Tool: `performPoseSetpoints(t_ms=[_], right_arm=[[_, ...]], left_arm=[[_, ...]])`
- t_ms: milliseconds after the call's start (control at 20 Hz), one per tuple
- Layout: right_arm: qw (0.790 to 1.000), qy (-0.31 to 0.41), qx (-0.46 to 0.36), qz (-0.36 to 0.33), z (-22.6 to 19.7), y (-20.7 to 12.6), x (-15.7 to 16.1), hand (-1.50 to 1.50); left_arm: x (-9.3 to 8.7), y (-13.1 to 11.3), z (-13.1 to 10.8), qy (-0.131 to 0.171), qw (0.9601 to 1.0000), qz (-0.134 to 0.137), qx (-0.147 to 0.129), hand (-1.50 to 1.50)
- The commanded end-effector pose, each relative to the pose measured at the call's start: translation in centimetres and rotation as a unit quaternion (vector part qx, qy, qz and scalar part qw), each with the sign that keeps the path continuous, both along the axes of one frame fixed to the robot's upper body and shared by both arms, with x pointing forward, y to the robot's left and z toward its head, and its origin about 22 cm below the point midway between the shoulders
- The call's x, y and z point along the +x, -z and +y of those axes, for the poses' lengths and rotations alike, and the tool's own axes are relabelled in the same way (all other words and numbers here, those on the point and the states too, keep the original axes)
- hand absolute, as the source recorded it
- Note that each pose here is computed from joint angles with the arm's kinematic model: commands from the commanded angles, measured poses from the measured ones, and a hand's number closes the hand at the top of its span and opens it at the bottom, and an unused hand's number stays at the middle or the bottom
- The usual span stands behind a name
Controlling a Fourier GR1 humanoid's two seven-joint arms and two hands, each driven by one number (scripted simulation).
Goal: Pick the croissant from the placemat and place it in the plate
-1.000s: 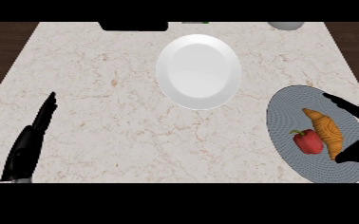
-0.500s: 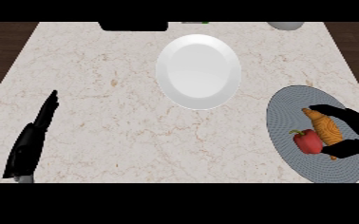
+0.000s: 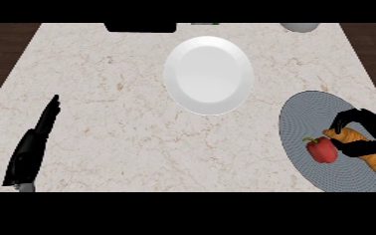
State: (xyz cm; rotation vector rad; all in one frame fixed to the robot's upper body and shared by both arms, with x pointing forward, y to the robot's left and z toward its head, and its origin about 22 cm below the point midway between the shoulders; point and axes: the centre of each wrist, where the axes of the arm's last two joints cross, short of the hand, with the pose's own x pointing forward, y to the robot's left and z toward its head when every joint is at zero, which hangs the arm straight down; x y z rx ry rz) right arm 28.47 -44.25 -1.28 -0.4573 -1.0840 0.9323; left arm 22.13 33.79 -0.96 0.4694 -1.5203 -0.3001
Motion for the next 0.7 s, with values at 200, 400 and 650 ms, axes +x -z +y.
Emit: performPoseSetpoints(t_ms=[200,400,650], right_arm=[[0.985,0.055,-0.159,-0.039,2.1,-3.9,6.8,1.5],[0.973,0.088,-0.185,-0.107,3.1,-4.2,7.9,1.5],[0.954,0.125,-0.176,-0.21,3.3,-5.6,8.9,1.5]], left_arm=[[2.1,-0.7,-2.1,0.023,0.9997,-0.003,-0.01,0.0],[-0.5,0.8,-1.1,0.018,0.9998,-0.006,-0.007,0.0],[0.2,-0.8,0.3,0.013,0.9999,-0.001,-0.001,0.0]])
